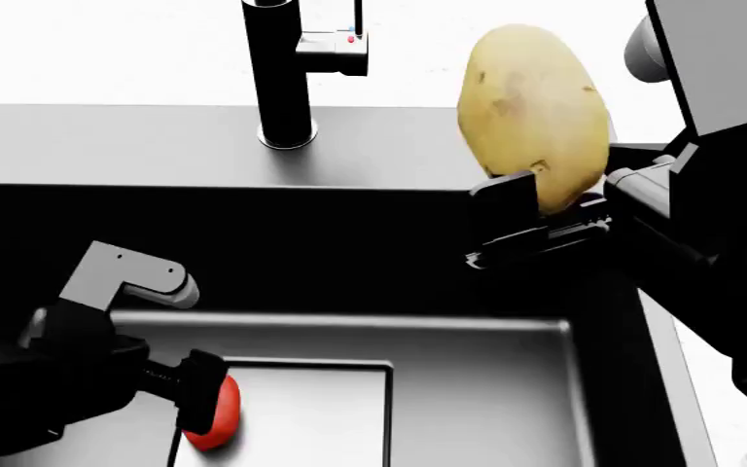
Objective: Pick the vegetables from the sink and place them on the cutting board.
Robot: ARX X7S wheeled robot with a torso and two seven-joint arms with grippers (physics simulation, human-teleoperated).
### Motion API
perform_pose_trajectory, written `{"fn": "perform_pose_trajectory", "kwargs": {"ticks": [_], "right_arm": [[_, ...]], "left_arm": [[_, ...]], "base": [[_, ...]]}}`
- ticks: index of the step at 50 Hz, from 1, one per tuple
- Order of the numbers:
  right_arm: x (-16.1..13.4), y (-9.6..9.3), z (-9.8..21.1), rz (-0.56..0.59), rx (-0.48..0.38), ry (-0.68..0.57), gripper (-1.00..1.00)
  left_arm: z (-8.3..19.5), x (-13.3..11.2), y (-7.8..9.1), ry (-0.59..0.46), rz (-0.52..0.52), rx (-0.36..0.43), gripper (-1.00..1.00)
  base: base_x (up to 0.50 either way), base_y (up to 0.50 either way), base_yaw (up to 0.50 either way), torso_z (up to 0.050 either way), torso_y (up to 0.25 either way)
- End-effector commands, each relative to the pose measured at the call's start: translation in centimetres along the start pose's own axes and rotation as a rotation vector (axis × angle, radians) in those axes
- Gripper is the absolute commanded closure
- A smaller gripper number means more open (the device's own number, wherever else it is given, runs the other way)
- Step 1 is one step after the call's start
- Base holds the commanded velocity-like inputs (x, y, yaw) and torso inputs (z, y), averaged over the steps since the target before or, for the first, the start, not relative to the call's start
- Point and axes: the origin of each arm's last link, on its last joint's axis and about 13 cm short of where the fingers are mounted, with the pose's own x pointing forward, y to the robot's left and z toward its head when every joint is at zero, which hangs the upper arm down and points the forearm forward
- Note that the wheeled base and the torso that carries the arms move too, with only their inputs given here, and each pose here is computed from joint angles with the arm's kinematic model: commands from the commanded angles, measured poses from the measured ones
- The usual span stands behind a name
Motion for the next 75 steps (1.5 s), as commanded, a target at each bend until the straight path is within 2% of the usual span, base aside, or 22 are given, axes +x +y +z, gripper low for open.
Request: {"fn": "perform_pose_trajectory", "kwargs": {"ticks": [1,8,15,37,38,45,47,48,50,52,55,56,58,66,73,75], "right_arm": [[-0.1,-0.6,-0.7,-0.046,0.031,-0.010,1.00],[-0.1,-0.8,-0.9,-0.046,0.041,-0.004,1.00],[0.0,-0.8,-1.2,-0.042,0.041,0.009,1.00],[-0.1,-1.1,-2.0,-0.040,0.064,0.014,1.00],[-0.2,-1.2,-2.0,-0.040,0.067,0.012,1.00],[0.0,-1.1,-2.2,-0.038,0.068,0.014,1.00],[0.1,-1.1,-2.3,-0.037,0.070,0.017,1.00],[0.1,-1.1,-2.4,-0.036,0.073,0.017,1.00],[0.2,-1.1,-2.6,-0.033,0.077,0.017,1.00],[0.1,-1.0,-2.7,-0.032,0.078,0.017,1.00],[0.2,-1.0,-2.7,-0.032,0.081,0.014,1.00],[0.3,-1.0,-2.8,-0.031,0.081,0.016,1.00],[0.3,-1.0,-3.0,-0.028,0.082,0.019,1.00],[0.5,-0.9,-3.1,-0.023,0.088,0.015,1.00],[0.8,-1.1,-3.7,-0.034,0.090,-0.018,1.00],[1.0,-1.1,-4.0,-0.043,0.058,-0.010,1.00]], "left_arm": [[0.4,2.7,-0.5,0.064,0.016,0.010,-1.00],[0.1,3.7,-0.7,0.079,0.005,0.015,-1.00],[-1.5,4.7,-1.4,0.113,0.003,0.024,-1.00],[-3.6,5.2,-2.2,0.199,0.029,0.071,-1.00],[-3.5,5.2,-2.2,0.198,0.036,0.070,1.00],[-2.9,5.1,-2.0,0.160,0.059,0.078,1.00],[-2.3,5.1,-1.9,0.132,0.065,0.083,1.00],[-2.0,5.1,-1.7,0.088,0.108,0.084,1.00],[-1.7,4.9,-1.5,0.083,0.095,0.068,1.00],[-1.3,4.0,-1.2,0.050,0.090,0.044,1.00],[-0.6,2.5,-1.7,-0.018,0.078,0.038,1.00],[-0.6,1.7,-1.7,-0.037,0.073,0.056,1.00],[-0.1,-0.3,-1.9,-0.099,0.046,0.042,1.00],[-0.4,-2.7,-1.4,-0.120,0.044,0.027,1.00],[0.6,-5.1,-0.8,-0.180,0.043,0.004,1.00],[0.8,-5.8,-0.9,-0.188,0.046,0.006,1.00]], "base": [[0.00,0.00,0.00,0.000,0.000],[0.00,0.00,0.00,0.000,0.000],[0.00,0.00,0.00,0.000,0.000],[0.00,0.00,0.00,0.000,0.000],[0.00,0.00,0.00,0.000,0.000],[0.00,0.00,0.00,0.000,0.000],[0.00,0.00,0.00,0.000,0.000],[0.00,0.00,0.00,0.000,0.000],[0.00,0.00,0.00,0.000,0.000],[0.00,0.00,0.00,0.000,0.000],[0.00,0.00,0.00,0.000,0.000],[0.00,0.00,0.00,0.000,0.000],[0.00,0.00,0.00,0.000,0.000],[0.00,0.00,0.00,0.000,0.123],[0.00,0.00,0.00,0.000,0.250],[-0.01,0.00,0.00,0.000,0.250]]}}
